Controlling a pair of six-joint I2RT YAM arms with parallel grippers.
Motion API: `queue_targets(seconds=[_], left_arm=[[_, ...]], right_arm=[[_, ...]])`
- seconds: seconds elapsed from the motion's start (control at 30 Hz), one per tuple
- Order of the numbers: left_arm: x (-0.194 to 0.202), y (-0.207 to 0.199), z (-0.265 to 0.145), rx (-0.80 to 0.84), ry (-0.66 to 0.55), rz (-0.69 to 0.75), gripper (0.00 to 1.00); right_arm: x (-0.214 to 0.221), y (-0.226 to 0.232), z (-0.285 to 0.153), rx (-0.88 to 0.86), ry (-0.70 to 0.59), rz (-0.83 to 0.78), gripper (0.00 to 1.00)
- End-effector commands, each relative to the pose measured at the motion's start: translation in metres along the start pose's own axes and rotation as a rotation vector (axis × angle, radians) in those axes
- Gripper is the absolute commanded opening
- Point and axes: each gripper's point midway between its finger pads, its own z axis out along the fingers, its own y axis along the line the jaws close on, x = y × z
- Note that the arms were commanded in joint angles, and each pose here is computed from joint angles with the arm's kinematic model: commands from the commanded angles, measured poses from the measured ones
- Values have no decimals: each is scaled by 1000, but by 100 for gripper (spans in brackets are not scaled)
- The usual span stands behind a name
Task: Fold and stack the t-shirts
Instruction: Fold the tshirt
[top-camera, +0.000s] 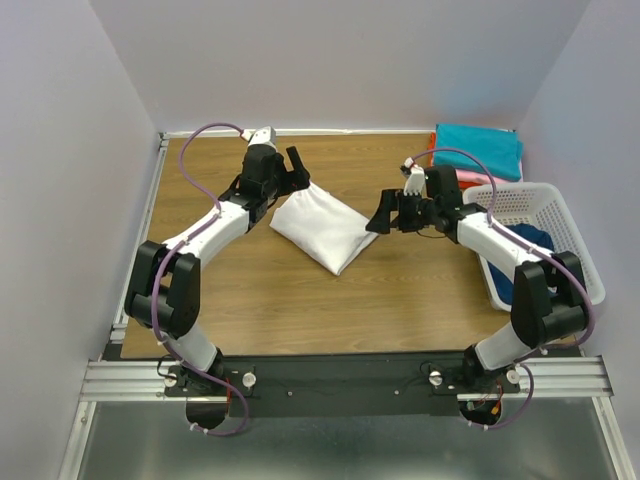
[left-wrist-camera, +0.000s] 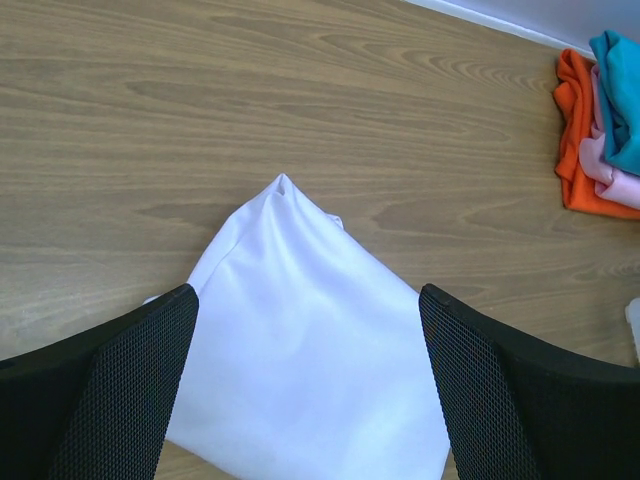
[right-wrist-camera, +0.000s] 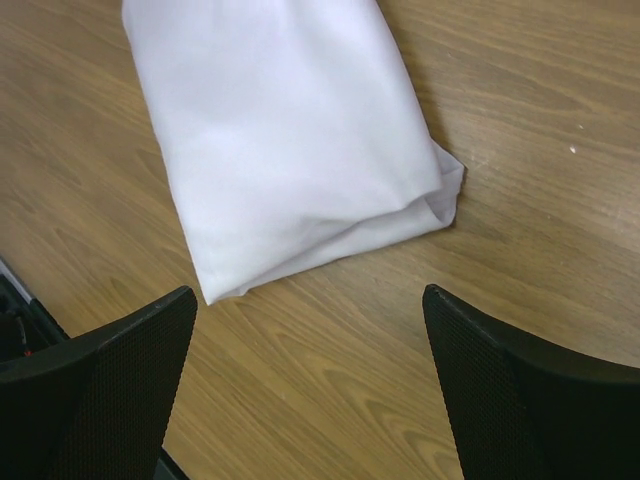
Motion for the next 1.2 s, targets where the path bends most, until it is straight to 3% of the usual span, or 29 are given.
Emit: queue_targets(seconds=[0.0, 0.4, 0.67, 0.9, 1.17], left_arm=[[-6, -15, -1, 87, -29, 21, 98], [53, -32, 5, 190, 110, 11, 98], [117, -11, 19, 166, 258, -16, 98], [176, 12, -6, 134, 368, -50, 98], [220, -19, -65, 185, 435, -78, 98]], right_arm=[[-15, 21, -3, -62, -69, -70, 100], [-8, 63, 44, -104, -18, -69, 100], [3, 50, 90, -84, 41, -18, 100], [27, 15, 112, 24, 92, -13, 100], [29, -2, 112, 78, 92, -74, 100]])
